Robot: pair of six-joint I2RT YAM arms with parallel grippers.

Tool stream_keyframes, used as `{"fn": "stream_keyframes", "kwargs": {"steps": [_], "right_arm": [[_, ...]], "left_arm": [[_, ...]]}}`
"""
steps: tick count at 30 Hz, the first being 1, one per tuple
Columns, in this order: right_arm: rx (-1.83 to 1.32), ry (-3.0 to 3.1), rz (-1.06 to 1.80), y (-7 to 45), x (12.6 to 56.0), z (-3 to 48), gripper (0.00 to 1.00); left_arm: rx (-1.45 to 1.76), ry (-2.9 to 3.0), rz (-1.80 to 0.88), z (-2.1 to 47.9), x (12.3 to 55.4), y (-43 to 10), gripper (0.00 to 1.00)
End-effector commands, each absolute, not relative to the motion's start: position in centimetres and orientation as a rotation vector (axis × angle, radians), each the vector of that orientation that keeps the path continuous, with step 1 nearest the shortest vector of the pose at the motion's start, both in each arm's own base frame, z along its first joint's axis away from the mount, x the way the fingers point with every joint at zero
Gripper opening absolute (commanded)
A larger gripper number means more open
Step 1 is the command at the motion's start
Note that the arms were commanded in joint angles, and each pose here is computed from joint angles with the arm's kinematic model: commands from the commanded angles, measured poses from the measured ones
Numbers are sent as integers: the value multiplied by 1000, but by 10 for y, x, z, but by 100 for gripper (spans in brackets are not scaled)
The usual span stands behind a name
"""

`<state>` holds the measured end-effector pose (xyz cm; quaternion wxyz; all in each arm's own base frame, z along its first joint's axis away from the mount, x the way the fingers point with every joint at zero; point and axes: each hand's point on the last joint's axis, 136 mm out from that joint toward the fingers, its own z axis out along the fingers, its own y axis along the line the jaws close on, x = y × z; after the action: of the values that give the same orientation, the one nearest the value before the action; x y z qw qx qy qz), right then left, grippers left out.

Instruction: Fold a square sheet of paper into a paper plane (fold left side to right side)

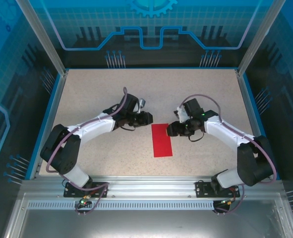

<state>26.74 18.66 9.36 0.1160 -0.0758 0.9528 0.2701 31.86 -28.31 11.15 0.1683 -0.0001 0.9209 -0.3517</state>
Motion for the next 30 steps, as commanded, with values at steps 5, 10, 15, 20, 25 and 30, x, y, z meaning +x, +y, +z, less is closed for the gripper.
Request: {"fn": "stream_keyframes", "kwargs": {"steps": [5,10,15,20,25,30], "right_arm": [[-130,2810,778,171,273,85,57],[-82,2893,731,161,258,63,58],[-65,2921,732,159,253,54,59],[-71,2940,715,158,252,52,59],[-74,2955,725,160,253,50,60],[-82,2951,816,170,253,53,62]], "left_arm": [[-26,2760,-965,68,295,-303,36],[10,2813,-925,51,299,-315,35],[-5,2863,-871,33,301,-314,35],[-21,2885,-826,24,301,-310,35],[-34,2927,-794,11,296,-306,35],[-50,2942,-749,5,293,-298,35]]}}
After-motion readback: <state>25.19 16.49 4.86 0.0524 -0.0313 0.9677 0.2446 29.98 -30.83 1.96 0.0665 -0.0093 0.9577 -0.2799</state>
